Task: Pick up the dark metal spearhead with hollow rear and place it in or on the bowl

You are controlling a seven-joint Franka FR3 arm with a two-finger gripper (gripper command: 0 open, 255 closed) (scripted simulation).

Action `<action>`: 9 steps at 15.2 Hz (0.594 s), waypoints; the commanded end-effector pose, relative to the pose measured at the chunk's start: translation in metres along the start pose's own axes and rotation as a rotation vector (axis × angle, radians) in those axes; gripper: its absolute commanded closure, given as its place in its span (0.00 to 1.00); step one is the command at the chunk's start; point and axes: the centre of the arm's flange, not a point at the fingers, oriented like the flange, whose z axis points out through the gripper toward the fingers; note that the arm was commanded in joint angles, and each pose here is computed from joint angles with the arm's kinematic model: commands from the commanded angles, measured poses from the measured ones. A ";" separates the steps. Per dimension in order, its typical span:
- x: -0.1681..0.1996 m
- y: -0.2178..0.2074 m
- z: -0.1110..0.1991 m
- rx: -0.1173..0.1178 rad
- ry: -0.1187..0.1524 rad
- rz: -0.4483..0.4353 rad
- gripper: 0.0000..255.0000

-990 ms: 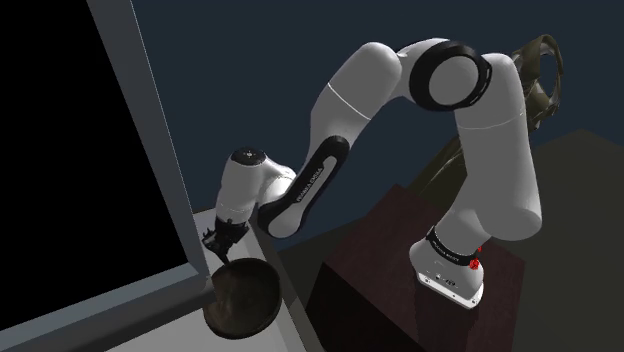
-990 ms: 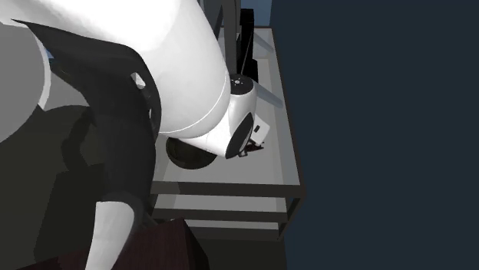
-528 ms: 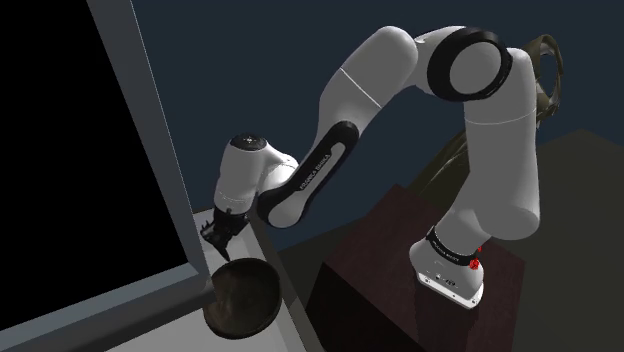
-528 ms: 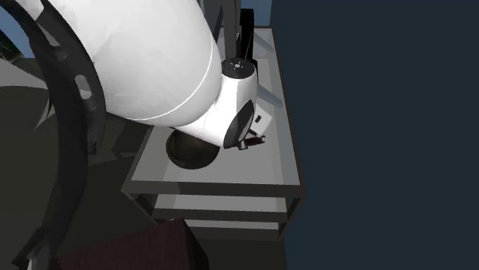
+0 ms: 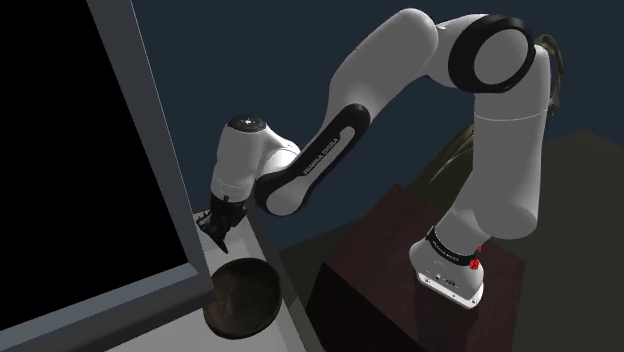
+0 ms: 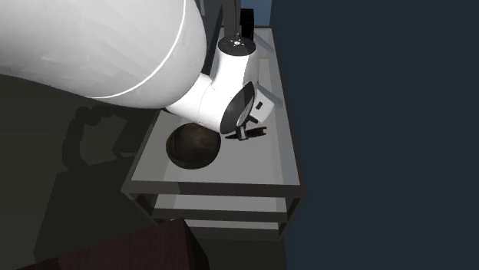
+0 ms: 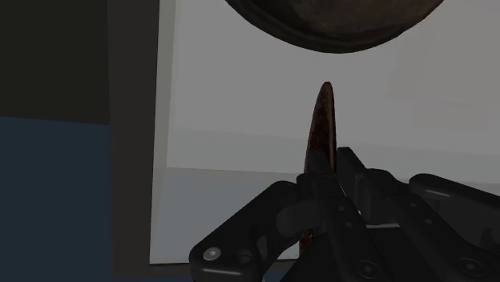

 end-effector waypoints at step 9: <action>0.003 -0.012 -0.051 0.000 0.000 0.000 1.00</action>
